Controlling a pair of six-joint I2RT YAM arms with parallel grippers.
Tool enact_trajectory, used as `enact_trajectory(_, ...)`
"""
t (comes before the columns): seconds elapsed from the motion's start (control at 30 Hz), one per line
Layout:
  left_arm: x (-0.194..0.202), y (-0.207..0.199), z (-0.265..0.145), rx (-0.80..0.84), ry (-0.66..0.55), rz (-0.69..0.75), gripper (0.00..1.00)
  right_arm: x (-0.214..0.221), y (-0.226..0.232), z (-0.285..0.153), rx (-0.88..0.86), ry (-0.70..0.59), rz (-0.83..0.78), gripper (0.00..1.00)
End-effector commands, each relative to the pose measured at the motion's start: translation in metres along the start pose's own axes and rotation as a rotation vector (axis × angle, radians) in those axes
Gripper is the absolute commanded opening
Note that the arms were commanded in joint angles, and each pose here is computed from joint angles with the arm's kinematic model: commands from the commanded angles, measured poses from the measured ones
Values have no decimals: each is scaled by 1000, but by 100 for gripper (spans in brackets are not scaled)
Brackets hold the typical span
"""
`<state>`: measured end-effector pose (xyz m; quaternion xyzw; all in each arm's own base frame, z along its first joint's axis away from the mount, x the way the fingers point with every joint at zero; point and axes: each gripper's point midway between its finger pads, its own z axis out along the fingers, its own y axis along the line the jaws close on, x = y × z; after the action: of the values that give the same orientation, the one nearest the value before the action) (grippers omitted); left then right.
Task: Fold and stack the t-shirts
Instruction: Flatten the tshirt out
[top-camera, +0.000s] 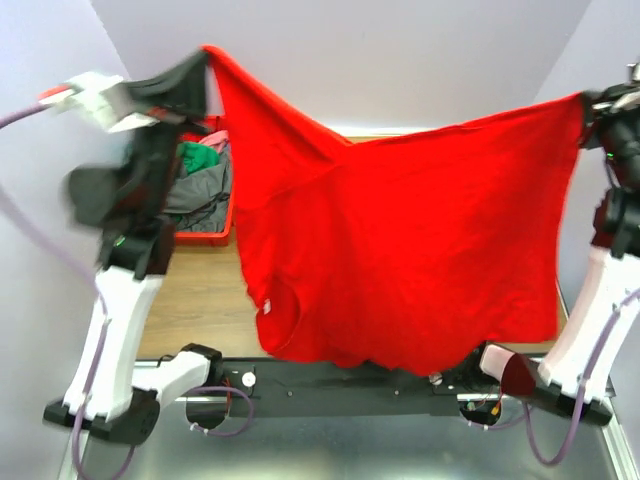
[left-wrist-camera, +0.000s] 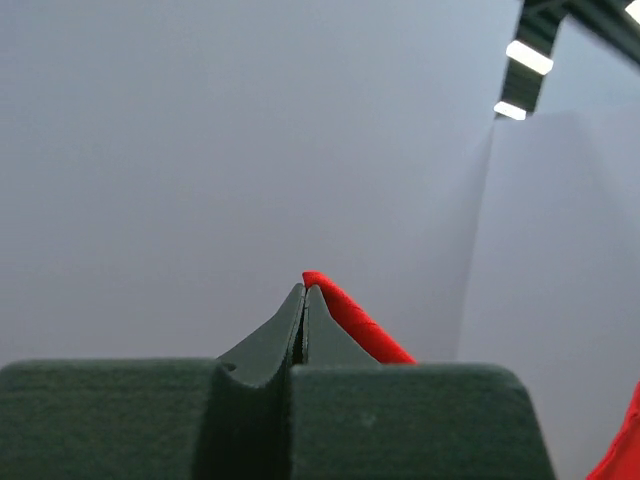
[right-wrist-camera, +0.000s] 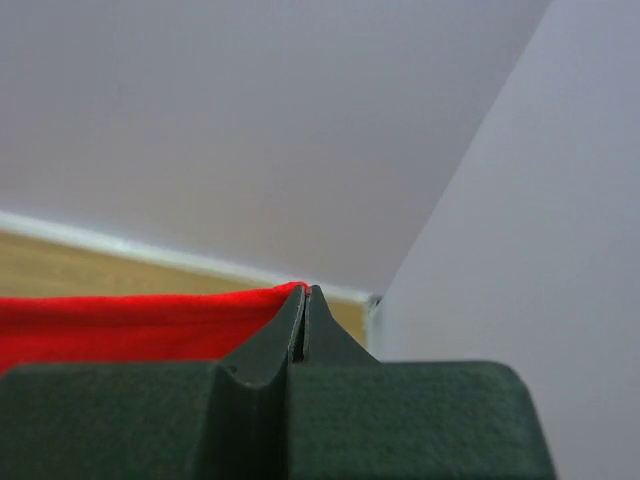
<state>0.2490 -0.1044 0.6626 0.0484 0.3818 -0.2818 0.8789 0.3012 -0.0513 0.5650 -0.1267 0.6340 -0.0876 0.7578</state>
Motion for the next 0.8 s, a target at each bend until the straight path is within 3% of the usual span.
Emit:
enact_trajectory(0.0, 114, 57, 10, -147, 173, 43, 0, 80, 14, 28, -87, 125, 119, 0)
enact_trajectory(0.07, 188, 81, 5, -189, 301, 41, 0, 113, 19, 40, -118, 160, 155, 0)
enact_trajectory(0.3, 372, 134, -20, -249, 633, 20, 0, 264, 54, 74, -193, 342, 279, 0)
enact_trajectory(0.47, 444, 156, -24, -277, 750, -3, 0, 331, 77, 99, -215, 418, 307, 0)
enact_trajectory(0.77, 480, 178, -1, -316, 791, -6, 0, 389, 85, 152, -149, 504, 294, 0)
